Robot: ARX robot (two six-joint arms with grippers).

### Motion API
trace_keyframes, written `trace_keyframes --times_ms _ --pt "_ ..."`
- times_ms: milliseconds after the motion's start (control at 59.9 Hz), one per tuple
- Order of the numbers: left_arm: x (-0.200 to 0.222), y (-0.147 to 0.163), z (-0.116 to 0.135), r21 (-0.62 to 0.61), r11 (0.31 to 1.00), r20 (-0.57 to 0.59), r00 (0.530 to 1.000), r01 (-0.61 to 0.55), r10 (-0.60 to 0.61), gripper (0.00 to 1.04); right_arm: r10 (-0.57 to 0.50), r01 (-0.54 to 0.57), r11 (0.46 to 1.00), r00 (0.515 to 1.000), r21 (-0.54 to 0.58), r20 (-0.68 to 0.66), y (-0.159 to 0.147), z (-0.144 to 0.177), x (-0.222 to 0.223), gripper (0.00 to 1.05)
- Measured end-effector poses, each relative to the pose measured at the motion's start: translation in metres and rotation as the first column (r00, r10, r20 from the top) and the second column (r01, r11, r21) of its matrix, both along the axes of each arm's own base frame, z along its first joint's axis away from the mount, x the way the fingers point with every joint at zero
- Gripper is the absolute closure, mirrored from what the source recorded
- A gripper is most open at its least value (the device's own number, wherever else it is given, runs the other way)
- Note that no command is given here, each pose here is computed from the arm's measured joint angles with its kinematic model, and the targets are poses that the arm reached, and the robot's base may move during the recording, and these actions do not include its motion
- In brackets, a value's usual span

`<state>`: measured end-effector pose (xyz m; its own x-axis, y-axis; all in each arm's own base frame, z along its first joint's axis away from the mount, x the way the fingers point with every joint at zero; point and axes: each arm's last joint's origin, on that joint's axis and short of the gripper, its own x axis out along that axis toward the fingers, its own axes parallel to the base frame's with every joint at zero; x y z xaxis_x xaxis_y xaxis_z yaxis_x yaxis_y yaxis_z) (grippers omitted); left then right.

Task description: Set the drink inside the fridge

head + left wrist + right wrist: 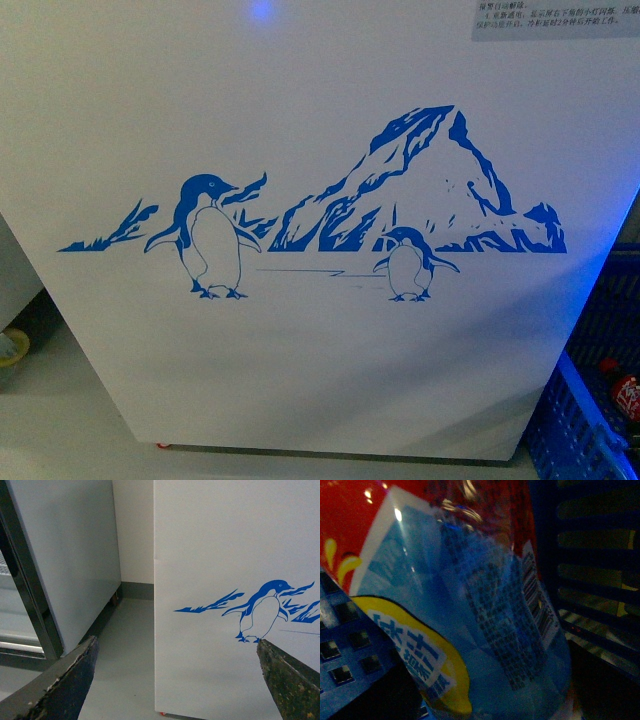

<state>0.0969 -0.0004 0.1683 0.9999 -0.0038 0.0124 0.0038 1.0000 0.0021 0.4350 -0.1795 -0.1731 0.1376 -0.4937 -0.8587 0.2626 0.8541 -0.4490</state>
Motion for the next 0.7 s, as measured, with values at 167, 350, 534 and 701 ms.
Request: trace_keyframes --times_ms 167,350,534,701 --pt "0.000 0.000 0.000 0.000 1.000 0.000 1.000 0.000 0.000 0.08 -0.003 0.003 1.000 1.000 0.007 0.018 0.003 0.003 -0.006 0.48" --pt "0.000 0.000 0.000 0.000 1.000 0.000 1.000 0.000 0.000 0.08 0.000 -0.003 0.999 0.999 0.044 0.055 0.015 0.018 -0.023 0.59" --pt "0.000 0.000 0.000 0.000 1.000 0.000 1.000 0.000 0.000 0.08 0.015 -0.025 0.998 0.984 0.053 0.180 0.032 0.078 -0.032 0.62" --pt "0.000 0.000 0.000 0.000 1.000 0.000 1.000 0.000 0.000 0.08 0.000 -0.017 0.999 0.917 0.039 0.399 0.041 0.182 -0.055 0.63"
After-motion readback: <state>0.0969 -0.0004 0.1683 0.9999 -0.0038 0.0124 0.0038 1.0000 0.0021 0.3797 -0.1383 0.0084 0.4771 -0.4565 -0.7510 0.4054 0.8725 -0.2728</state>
